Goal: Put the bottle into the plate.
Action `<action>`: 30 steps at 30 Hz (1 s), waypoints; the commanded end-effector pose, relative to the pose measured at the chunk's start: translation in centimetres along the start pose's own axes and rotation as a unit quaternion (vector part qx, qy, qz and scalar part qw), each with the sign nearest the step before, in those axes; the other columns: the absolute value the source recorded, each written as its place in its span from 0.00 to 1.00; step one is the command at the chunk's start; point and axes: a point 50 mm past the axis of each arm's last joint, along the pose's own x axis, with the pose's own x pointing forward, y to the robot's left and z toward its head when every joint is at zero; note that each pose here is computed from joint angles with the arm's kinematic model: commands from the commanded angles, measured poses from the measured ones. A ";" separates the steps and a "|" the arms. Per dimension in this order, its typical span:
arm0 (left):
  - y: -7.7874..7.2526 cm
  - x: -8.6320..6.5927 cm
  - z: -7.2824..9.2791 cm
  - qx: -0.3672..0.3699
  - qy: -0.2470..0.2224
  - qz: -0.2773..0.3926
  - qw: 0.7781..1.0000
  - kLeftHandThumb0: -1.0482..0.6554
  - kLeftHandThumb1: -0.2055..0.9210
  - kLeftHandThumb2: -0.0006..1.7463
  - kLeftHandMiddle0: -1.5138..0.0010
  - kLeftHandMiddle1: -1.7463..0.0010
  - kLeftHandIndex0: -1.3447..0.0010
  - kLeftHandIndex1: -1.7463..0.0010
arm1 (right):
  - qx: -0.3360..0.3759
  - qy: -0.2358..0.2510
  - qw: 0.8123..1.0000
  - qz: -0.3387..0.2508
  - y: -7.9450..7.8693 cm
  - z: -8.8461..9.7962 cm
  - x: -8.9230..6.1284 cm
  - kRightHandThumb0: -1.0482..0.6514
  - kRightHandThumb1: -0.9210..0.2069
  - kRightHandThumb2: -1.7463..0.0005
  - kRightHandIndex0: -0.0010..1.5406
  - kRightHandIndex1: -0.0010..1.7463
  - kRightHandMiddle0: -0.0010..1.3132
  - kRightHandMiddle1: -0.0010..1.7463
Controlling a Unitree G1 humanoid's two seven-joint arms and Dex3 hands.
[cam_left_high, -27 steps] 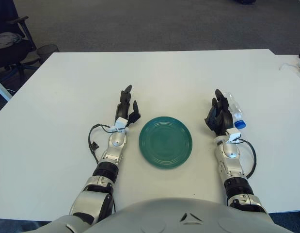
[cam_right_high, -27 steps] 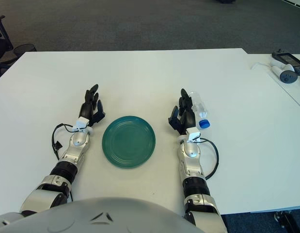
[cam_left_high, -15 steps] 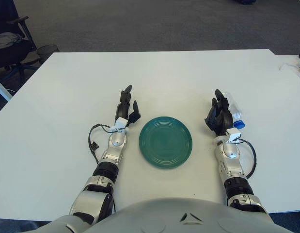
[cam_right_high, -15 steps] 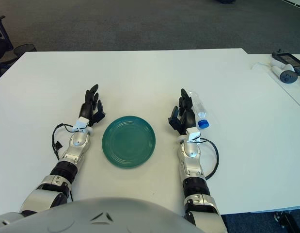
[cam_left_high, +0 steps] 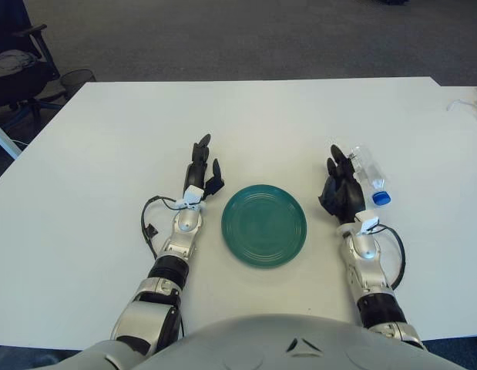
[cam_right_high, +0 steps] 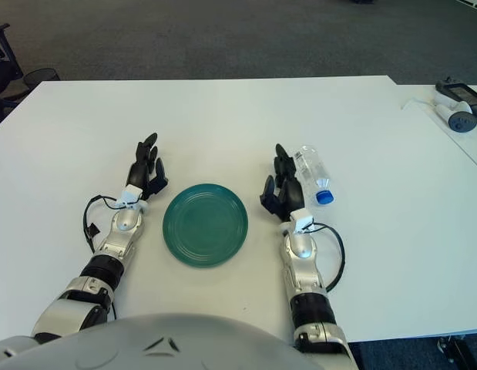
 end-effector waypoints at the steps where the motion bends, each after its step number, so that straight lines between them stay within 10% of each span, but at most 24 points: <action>1: 0.2 -4.2 -4.9 0.017 0.120 -0.003 0.993 0.13 1.00 0.57 0.83 0.99 1.00 0.69 | -0.012 0.103 0.993 0.065 1.7 -2.5 -5.3 0.17 0.00 0.48 0.06 0.00 0.00 0.12; 13: -0.3 -3.6 -5.1 0.053 0.127 -0.009 0.990 0.11 1.00 0.60 0.84 1.00 1.00 0.70 | -0.153 -0.024 0.978 0.140 -0.1 1.5 -3.7 0.07 0.00 0.46 0.03 0.00 0.00 0.05; 30: -0.6 -3.0 -5.4 0.061 0.135 -0.022 0.989 0.13 1.00 0.63 0.84 1.00 1.00 0.68 | -0.227 -0.011 0.962 0.152 -1.9 4.7 -2.7 0.00 0.00 0.42 0.02 0.00 0.00 0.00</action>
